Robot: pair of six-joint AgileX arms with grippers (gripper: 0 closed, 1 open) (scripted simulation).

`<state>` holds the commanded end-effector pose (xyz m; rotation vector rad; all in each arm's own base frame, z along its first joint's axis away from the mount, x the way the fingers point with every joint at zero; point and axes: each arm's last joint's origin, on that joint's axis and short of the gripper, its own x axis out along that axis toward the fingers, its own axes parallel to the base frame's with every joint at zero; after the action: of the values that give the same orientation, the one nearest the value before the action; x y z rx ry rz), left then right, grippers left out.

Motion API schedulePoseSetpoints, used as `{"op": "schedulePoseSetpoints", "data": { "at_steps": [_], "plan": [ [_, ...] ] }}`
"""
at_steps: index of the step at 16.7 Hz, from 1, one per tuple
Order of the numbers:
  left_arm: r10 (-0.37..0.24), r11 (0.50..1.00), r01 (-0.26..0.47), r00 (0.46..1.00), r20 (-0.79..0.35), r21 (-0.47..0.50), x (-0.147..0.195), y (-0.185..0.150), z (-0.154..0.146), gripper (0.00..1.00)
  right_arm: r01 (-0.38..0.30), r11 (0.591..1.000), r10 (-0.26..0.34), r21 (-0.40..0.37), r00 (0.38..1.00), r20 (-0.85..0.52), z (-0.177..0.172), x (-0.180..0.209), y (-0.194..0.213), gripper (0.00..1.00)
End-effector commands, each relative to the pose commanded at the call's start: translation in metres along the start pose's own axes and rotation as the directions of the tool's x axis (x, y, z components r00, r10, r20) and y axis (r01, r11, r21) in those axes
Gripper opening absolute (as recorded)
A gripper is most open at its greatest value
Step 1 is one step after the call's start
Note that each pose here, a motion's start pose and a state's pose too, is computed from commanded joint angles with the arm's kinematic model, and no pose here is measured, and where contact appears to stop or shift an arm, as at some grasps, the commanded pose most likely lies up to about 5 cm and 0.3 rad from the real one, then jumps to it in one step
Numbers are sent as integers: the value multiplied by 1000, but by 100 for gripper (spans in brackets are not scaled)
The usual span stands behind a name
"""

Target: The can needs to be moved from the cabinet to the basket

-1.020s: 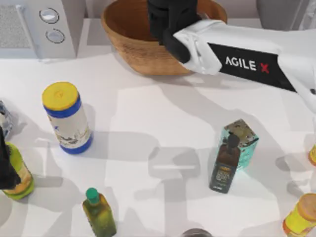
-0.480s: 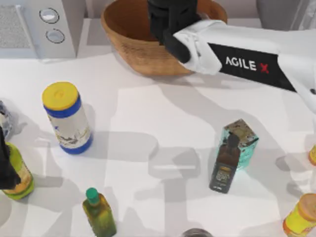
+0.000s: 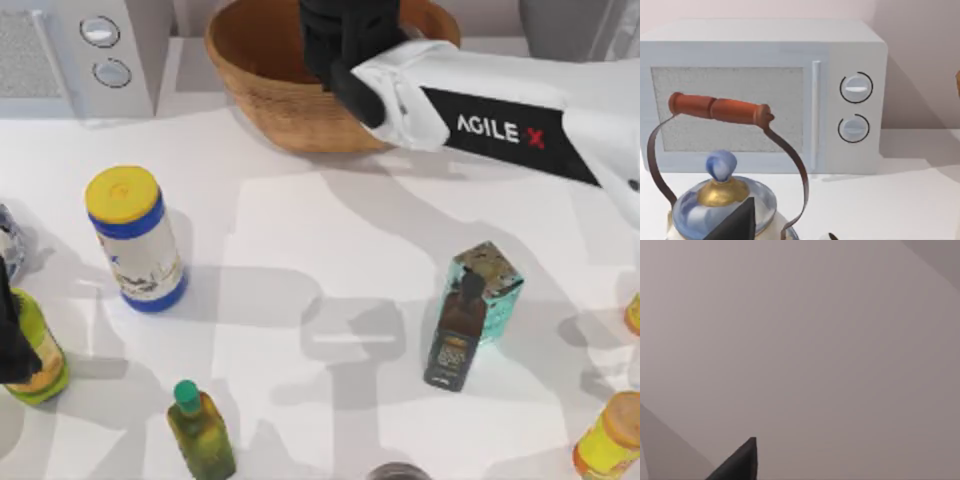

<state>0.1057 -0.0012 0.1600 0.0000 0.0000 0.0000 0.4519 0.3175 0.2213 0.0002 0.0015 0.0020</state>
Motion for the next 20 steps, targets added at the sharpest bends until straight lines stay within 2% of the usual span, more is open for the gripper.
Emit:
{"op": "schedulePoseSetpoints", "data": {
  "at_steps": [12, 16, 20],
  "plan": [
    [0, 1000, 0, 1000, 0, 0, 0, 0, 0, 100, -2, 1000, 2, 0, 1000, 0, 2, -1, -1, 100],
    [0, 1000, 0, 1000, 0, 0, 0, 0, 0, 100, 3, 1000, -3, -3, 1000, 1, 35, -11, -35, 100],
    [0, 1000, 0, 1000, 0, 0, 0, 0, 0, 100, 4, 1000, -4, 1, 1000, 15, 94, -49, -103, 100]
  ]
}}
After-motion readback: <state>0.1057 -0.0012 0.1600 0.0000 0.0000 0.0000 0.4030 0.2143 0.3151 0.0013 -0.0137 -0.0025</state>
